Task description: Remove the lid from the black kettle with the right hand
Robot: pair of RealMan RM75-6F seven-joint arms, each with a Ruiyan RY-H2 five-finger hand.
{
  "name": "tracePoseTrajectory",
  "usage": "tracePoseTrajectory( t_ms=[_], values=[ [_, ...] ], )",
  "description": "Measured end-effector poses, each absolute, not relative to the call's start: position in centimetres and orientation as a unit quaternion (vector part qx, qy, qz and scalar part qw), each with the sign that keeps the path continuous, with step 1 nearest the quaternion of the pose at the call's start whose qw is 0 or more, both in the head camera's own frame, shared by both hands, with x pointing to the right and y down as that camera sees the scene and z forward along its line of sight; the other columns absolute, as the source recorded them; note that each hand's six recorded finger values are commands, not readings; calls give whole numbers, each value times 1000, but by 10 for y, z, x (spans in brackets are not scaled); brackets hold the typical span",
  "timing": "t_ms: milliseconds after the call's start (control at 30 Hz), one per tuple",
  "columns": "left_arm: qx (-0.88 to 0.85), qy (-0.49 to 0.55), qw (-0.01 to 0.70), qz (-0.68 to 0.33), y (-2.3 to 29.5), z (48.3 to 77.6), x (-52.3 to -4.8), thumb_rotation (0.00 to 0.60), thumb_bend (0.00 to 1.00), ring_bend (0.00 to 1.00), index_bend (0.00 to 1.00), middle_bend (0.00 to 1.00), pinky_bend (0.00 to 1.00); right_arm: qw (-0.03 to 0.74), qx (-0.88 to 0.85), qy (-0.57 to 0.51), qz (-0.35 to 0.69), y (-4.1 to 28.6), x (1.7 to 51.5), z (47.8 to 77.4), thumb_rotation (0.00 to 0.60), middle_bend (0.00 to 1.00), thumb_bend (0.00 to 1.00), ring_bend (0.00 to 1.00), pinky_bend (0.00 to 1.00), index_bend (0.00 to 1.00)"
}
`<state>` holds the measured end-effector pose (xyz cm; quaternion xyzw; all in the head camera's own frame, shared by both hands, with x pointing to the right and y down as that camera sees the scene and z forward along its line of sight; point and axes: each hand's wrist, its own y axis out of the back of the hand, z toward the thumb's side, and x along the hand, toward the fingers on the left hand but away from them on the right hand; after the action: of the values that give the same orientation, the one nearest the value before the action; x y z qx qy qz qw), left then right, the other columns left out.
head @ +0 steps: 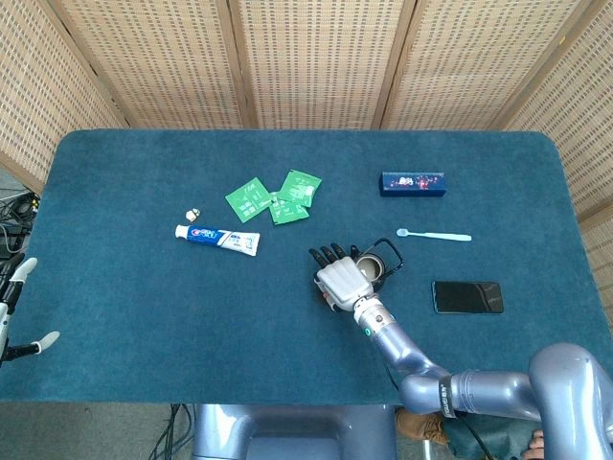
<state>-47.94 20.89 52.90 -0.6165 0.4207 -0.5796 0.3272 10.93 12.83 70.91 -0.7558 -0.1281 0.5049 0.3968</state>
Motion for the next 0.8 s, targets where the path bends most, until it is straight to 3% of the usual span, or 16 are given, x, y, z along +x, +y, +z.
tracePoseTrajectory(
  t_ms=[33,133,367,600,700,800],
  values=[
    [-616,421,327,-580,209,529,-480,600,0,0,0,0,0,397,-754,-126,508,129,110,711,600,26,415,0,0,338],
    [-617,420,326,-580,209,529,-480,600,0,0,0,0,0,391,-753,-123,514,130,113,714,600,0,257,0,0,217],
    [-622,416,327,-577,208,530,-476,600,0,0,0,0,0,381,-760,-136,509,126,116,700,600,6,247,0,0,199],
    [-625,417,332,-570,210,527,-473,600,0,0,0,0,0,399,-756,-174,488,111,137,656,600,17,242,0,0,200],
    [-627,418,335,-566,211,524,-472,600,0,0,0,0,0,415,-745,-196,484,103,161,634,600,17,184,0,0,200],
    [-628,420,339,-560,214,521,-470,600,0,0,0,0,0,431,-731,-216,484,97,192,615,600,9,54,0,0,199]
  ],
)
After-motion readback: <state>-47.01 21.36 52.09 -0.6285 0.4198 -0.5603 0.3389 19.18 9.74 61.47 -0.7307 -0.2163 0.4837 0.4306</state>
